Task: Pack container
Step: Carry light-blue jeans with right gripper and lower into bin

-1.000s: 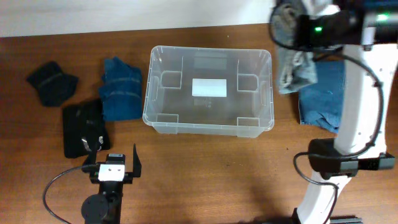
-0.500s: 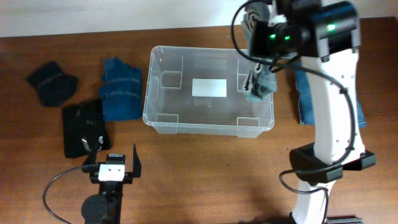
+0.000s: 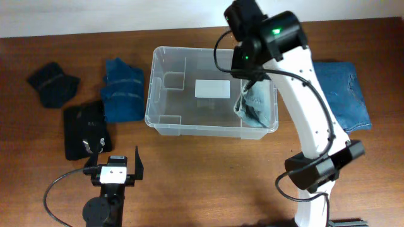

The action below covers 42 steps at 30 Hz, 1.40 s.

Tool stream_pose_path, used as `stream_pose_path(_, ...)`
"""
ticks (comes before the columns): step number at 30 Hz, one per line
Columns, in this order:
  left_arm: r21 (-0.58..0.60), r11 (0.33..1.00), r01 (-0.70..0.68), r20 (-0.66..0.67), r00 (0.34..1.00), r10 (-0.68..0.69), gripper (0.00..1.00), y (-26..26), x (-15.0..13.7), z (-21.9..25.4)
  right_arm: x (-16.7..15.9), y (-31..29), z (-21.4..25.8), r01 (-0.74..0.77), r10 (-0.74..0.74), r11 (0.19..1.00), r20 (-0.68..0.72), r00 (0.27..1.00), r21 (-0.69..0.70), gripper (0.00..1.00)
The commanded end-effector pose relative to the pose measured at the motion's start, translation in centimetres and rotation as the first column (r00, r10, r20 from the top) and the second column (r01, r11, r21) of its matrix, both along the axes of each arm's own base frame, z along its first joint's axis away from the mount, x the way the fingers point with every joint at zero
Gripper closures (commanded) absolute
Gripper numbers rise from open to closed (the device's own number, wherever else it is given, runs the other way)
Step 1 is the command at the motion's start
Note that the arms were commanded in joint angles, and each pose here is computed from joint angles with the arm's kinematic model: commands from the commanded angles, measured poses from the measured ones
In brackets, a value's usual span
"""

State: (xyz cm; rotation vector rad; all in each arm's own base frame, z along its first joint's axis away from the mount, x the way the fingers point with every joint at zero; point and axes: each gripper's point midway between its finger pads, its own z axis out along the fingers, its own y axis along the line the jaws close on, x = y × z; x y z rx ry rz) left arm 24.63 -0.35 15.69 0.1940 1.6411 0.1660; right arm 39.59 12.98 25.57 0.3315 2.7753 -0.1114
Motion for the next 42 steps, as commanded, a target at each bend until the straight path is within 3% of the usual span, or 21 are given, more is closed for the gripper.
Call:
stream_pose_path(1,0.008,1.0,-0.001,-0.001,1.0,0.001,0.01,0.1,0.0,-0.1,0.4,-1.0,-0.1,0.041,-0.039,0.998,0.045,0.998,-0.046,0.96)
stream_pose_path(11,0.008,1.0,-0.001,-0.001,1.0,0.001,0.01,0.1,0.0,-0.1,1.2,-0.4,-5.6,0.05,-0.051,0.997,-0.016,0.999,-0.061,0.96)
stream_pose_path(27,0.008,1.0,-0.001,-0.001,1.0,0.001,0.01,0.1,0.0,-0.1,2.0,0.0,-8.6,0.042,-0.046,0.996,-0.046,0.998,-0.077,0.95)
stream_pose_path(31,0.008,1.0,-0.001,-0.001,1.0,0.001,0.01,0.1,0.0,-0.1,2.2,1.0,-8.8,-0.042,0.039,0.998,-0.059,0.998,-0.047,0.6)
stream_pose_path(33,0.008,1.0,-0.001,-0.001,1.0,0.001,0.01,0.1,0.0,-0.1,2.3,1.8,-8.9,-0.1,0.099,0.995,-0.064,0.993,-0.017,0.49)
stream_pose_path(36,0.008,1.0,-0.001,-0.001,1.0,0.001,0.01,0.1,0.0,-0.1,2.4,2.9,-8.9,-0.168,0.169,0.985,-0.067,0.983,0.023,0.43)
stream_pose_path(42,0.008,1.0,-0.001,-0.001,1.0,0.001,0.01,0.1,0.0,-0.1,2.7,5.4,-8.7,-0.314,0.321,0.942,-0.04,0.946,0.122,0.4)
